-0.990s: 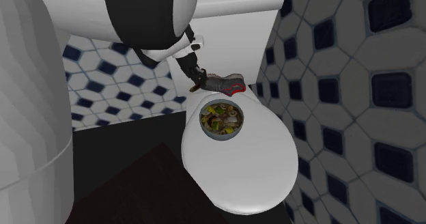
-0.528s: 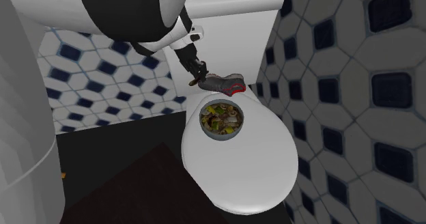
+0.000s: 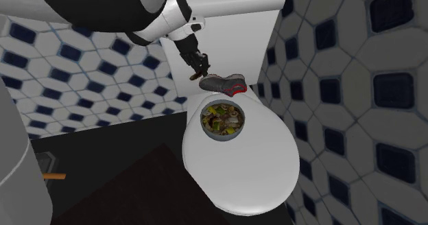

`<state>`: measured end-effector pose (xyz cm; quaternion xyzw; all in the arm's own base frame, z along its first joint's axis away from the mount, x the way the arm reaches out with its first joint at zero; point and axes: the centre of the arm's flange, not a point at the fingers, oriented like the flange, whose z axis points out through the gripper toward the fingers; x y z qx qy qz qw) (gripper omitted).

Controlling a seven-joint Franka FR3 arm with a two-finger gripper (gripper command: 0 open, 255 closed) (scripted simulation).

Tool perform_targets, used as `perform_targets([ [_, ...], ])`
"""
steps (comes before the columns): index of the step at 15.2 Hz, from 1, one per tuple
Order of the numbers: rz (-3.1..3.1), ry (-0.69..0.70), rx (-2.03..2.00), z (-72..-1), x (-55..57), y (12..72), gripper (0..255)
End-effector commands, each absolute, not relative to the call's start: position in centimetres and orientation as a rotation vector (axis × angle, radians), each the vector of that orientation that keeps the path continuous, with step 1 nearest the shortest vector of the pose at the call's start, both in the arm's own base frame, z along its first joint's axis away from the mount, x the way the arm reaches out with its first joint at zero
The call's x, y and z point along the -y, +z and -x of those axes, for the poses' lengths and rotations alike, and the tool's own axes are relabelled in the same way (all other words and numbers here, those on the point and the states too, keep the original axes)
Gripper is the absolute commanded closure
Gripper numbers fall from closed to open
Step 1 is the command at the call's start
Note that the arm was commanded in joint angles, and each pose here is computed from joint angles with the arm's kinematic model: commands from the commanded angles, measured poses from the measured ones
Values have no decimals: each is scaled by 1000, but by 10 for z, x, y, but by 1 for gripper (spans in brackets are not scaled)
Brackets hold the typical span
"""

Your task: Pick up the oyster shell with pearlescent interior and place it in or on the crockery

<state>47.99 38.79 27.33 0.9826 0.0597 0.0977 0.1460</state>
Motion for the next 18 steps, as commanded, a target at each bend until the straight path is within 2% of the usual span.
perform_targets([
  [1, -2829, 281, -172, -475, -369, 275, 255],
  [12, -2829, 281, -172, -443, -225, 279, 255],
  [18, -2829, 281, -172, -443, -225, 248, 255],
])
